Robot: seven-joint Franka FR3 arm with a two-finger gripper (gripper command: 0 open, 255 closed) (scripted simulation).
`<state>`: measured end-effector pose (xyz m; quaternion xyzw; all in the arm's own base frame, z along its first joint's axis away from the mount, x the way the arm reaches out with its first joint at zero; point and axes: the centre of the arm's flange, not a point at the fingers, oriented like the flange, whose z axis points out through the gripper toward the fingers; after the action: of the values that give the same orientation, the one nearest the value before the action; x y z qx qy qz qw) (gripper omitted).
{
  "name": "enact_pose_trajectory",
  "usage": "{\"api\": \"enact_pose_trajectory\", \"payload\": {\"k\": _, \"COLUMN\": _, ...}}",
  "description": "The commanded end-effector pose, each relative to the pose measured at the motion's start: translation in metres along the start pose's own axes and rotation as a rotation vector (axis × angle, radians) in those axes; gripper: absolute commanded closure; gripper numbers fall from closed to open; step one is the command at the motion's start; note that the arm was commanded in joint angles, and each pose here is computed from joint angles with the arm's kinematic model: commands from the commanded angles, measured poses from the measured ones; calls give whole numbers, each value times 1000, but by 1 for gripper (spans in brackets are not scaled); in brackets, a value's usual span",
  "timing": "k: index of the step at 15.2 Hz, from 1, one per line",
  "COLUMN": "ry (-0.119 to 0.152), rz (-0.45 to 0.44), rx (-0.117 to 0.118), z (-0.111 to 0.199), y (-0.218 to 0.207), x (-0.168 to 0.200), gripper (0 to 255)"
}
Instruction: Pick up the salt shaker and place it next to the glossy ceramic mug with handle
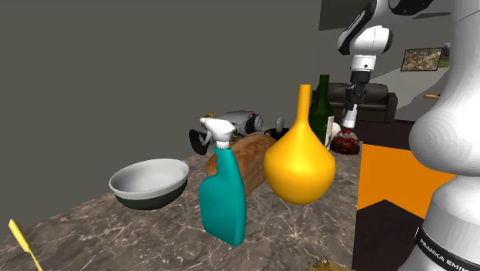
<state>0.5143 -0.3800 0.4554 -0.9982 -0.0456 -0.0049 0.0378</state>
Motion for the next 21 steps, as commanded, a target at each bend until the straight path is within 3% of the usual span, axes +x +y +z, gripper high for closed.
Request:
{"api": "enact_pose_trajectory", "payload": {"k": 1, "ry": 0, "rz": 0, "rx": -1, "z": 11, "y": 0, "x": 0, "gripper": 255}}
{"api": "enact_pose_trajectory", "payload": {"k": 14, "ry": 0, "rz": 0, "rx": -1, "z": 81, "y": 6, "x": -1, "gripper": 255}}
{"api": "enact_pose_trajectory", "payload": {"k": 21, "ry": 0, "rz": 0, "rx": -1, "z": 81, "y": 6, "x": -1, "gripper": 255}}
